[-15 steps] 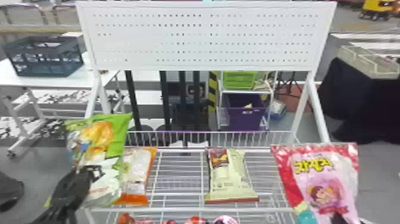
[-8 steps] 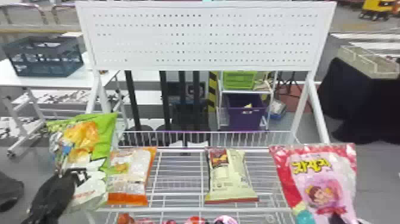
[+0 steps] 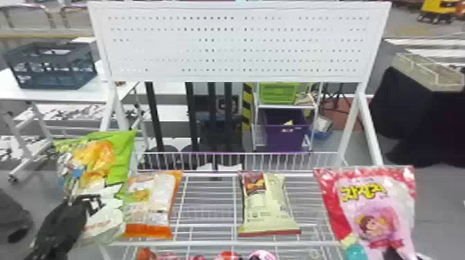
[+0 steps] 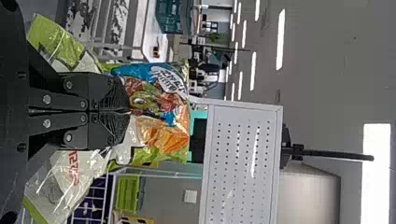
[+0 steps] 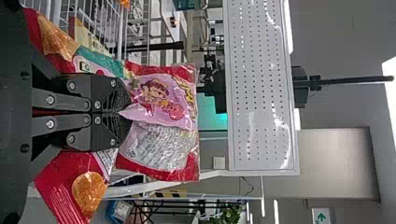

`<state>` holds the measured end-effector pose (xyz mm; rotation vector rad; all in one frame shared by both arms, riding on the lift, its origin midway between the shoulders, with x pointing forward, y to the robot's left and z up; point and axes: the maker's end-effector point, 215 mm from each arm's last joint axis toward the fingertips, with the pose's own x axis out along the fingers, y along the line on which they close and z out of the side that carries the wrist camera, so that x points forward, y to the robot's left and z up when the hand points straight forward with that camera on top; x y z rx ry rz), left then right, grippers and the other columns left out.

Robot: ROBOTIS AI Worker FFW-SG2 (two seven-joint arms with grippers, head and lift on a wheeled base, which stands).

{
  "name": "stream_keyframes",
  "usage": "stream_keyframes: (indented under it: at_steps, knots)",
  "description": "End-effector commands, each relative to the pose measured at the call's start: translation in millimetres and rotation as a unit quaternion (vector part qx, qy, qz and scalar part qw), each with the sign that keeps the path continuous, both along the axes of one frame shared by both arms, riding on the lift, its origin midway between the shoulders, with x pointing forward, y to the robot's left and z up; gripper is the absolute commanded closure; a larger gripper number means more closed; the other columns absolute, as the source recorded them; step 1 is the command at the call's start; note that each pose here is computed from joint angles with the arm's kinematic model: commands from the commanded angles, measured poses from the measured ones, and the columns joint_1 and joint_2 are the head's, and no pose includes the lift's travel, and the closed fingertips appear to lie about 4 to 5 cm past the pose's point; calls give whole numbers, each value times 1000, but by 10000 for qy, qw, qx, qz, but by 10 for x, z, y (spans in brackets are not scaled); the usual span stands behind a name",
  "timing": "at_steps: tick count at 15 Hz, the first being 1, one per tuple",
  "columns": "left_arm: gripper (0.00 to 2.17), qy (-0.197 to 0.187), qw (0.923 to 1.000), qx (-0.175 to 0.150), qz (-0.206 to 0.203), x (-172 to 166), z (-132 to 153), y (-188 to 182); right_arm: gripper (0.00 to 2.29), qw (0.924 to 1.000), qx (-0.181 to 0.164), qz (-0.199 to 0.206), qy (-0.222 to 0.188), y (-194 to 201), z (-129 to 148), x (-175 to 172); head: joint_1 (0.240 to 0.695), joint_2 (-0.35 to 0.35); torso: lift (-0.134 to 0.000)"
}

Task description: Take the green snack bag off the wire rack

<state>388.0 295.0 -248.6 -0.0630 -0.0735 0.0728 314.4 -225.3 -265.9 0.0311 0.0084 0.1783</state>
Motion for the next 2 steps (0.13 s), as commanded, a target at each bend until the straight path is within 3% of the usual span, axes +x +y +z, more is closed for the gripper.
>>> stream_keyframes:
  at_steps: [1, 2]
  knots:
    - [2142, 1, 10000, -2, -1, 2, -3, -2, 2175, 10000, 5, -3, 0, 3, -8, 2, 499, 0, 0]
    - [2142, 1, 10000, -2, -1, 2, -3, -2, 2175, 10000, 11, -4, 8, 2, -13, 6, 499, 0, 0]
